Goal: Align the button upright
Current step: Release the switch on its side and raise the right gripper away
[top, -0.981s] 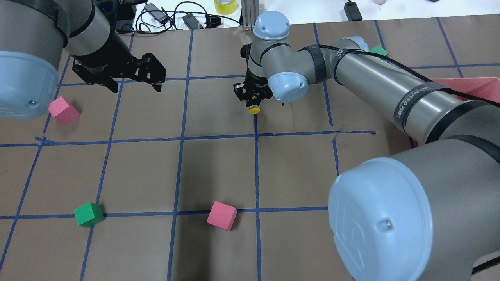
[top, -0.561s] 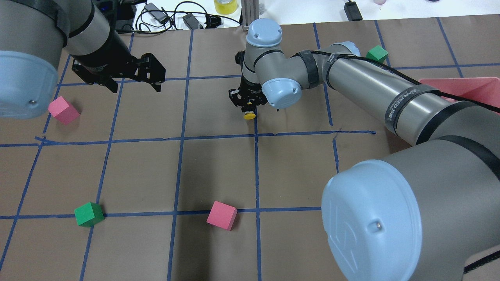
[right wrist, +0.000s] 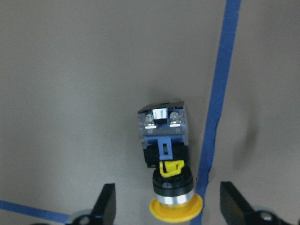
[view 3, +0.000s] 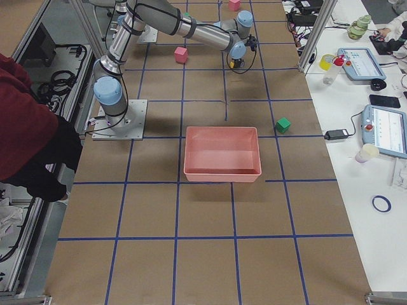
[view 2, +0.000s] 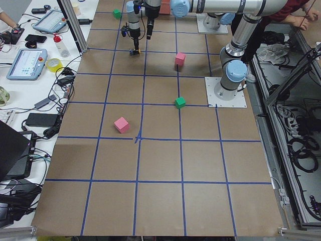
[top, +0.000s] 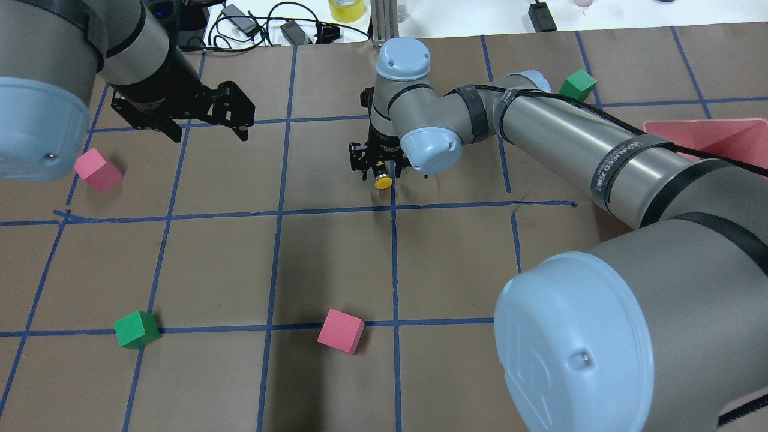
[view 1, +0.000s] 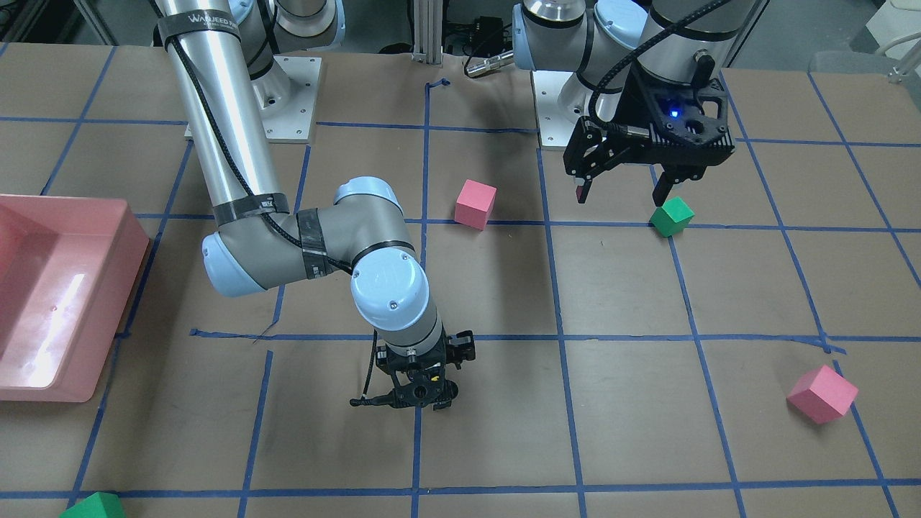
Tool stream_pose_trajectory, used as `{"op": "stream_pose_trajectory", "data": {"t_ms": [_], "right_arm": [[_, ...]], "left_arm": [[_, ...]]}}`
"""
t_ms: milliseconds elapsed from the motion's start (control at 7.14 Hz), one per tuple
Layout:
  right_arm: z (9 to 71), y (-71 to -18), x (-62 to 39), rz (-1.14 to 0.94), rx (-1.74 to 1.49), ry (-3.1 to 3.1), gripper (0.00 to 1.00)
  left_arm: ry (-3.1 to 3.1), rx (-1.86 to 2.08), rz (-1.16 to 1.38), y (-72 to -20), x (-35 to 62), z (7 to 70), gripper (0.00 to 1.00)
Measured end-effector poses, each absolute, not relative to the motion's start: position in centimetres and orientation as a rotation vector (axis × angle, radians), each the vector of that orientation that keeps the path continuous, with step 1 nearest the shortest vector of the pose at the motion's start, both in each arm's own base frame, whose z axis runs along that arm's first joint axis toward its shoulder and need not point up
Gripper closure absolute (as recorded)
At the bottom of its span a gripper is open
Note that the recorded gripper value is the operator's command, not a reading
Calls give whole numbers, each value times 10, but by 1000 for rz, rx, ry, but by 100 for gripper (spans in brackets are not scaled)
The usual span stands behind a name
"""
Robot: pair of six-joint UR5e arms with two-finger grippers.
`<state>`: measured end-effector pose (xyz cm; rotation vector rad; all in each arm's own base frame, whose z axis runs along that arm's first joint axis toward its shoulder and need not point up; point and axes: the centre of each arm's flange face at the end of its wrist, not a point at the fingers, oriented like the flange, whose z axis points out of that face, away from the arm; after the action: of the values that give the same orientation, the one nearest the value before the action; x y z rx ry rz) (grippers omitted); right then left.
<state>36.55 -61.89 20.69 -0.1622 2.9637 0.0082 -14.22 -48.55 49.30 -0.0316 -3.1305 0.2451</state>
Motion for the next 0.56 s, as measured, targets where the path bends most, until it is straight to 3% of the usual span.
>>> {"op": "stream_pose_trajectory", "data": {"t_ms": [561], "right_arm": [[324,-600,304,-105,-150,3130,0]], "left_arm": [[-3131,-35,257,-490,-142,494,0]]}}
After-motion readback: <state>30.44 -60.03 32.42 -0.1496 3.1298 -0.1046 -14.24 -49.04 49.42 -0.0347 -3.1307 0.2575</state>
